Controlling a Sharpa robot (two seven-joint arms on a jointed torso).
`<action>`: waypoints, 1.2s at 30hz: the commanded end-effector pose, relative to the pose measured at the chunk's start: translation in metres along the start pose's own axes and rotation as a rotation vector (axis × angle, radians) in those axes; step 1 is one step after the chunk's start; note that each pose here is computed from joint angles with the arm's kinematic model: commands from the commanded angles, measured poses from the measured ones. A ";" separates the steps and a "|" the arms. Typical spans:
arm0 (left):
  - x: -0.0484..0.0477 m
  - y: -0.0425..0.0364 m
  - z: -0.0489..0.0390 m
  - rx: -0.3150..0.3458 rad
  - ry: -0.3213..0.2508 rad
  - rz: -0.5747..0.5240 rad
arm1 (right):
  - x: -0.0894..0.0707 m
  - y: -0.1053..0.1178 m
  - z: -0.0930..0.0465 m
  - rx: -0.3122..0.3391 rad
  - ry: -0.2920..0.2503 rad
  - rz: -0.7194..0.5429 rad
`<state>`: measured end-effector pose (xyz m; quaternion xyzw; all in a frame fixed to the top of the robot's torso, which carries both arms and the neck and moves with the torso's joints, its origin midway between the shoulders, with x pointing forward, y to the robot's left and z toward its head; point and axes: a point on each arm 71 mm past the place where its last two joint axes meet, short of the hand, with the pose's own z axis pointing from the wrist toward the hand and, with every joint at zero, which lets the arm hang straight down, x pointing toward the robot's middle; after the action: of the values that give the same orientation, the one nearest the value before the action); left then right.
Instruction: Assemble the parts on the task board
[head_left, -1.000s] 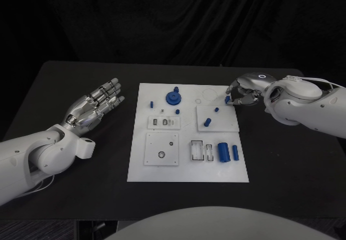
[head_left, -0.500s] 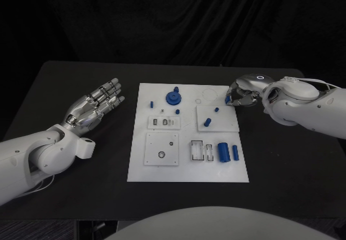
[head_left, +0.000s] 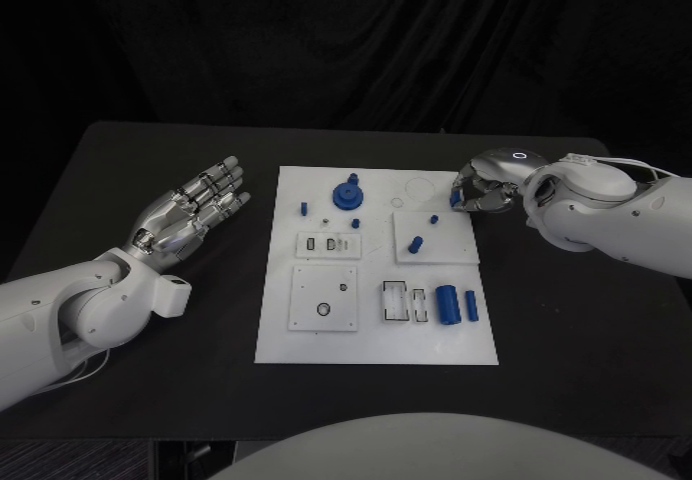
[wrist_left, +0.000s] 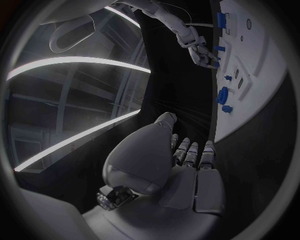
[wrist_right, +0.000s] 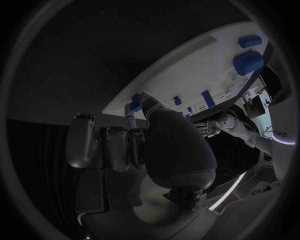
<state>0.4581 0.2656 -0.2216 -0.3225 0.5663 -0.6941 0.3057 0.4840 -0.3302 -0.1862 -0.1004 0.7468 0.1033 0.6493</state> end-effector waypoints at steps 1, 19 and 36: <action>0.0018 -0.0068 0.0003 0.103 0.011 -0.016 | 0.001 -0.001 0.000 0.014 -0.008 -0.003; 0.0004 -0.0066 -0.0011 0.098 0.008 -0.014 | -0.048 0.048 -0.012 -0.104 -0.111 0.029; 0.0045 -0.0044 0.0038 0.093 0.021 -0.022 | -0.036 0.151 0.013 -0.363 -0.009 -0.089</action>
<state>0.4592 0.2611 -0.2225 -0.3202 0.5670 -0.6971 0.3000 0.4587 -0.1817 -0.1455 -0.2239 0.7065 0.2304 0.6306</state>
